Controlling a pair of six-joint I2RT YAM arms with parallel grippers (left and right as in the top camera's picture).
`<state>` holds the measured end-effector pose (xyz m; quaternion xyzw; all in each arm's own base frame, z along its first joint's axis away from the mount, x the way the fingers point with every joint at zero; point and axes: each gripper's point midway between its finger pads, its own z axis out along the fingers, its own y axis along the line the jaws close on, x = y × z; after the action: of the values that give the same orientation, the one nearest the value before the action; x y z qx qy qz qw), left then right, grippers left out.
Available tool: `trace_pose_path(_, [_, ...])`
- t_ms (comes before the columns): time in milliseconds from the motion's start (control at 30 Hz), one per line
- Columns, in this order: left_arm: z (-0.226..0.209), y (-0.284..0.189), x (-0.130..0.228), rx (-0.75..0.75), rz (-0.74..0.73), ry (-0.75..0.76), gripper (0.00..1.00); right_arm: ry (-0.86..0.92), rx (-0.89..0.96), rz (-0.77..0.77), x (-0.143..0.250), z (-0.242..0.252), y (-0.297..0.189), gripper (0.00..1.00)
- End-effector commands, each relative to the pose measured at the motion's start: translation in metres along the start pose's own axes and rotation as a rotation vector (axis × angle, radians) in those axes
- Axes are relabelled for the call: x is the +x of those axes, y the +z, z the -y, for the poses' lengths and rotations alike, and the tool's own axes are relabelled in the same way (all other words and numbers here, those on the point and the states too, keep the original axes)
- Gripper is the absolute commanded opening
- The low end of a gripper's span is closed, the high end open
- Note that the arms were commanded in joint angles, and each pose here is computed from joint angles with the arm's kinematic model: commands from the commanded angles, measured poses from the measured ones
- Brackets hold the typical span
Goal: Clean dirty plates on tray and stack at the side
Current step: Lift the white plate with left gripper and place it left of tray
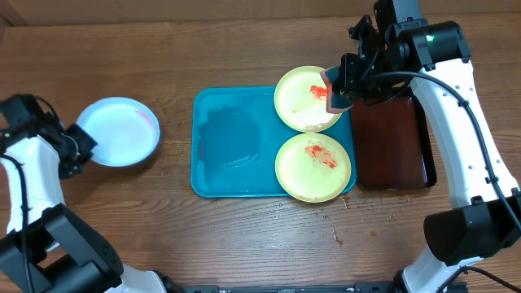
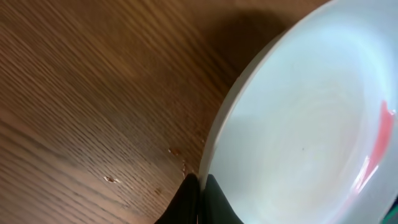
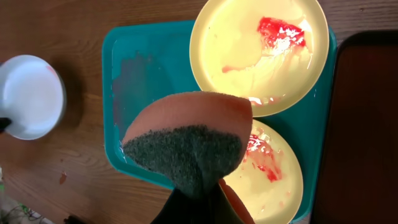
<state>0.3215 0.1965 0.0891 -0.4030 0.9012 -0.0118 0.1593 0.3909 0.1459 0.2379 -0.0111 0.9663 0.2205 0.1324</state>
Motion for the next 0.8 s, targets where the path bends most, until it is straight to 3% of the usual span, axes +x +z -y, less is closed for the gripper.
trace_pose_path(0, [-0.005, 0.010, 0.014, -0.013, -0.006, -0.021, 0.04, -0.015, -0.004, 0.019, -0.002, -0.003, -0.005, 0.04])
trace_pose_path(333, [-0.037, 0.033, 0.026, -0.158, 0.037, -0.099, 0.06, -0.016, -0.004, 0.020, -0.002, -0.003, -0.005, 0.04])
trace_pose_path(467, [-0.034, 0.034, 0.025, -0.143, 0.040, -0.097, 0.30, -0.016, -0.004, 0.020, -0.002, -0.003, -0.005, 0.04])
trace_pose_path(767, [0.022, 0.024, 0.027, 0.123, -0.017, 0.108, 0.40, -0.016, -0.004, 0.020, -0.002, -0.003, -0.005, 0.04])
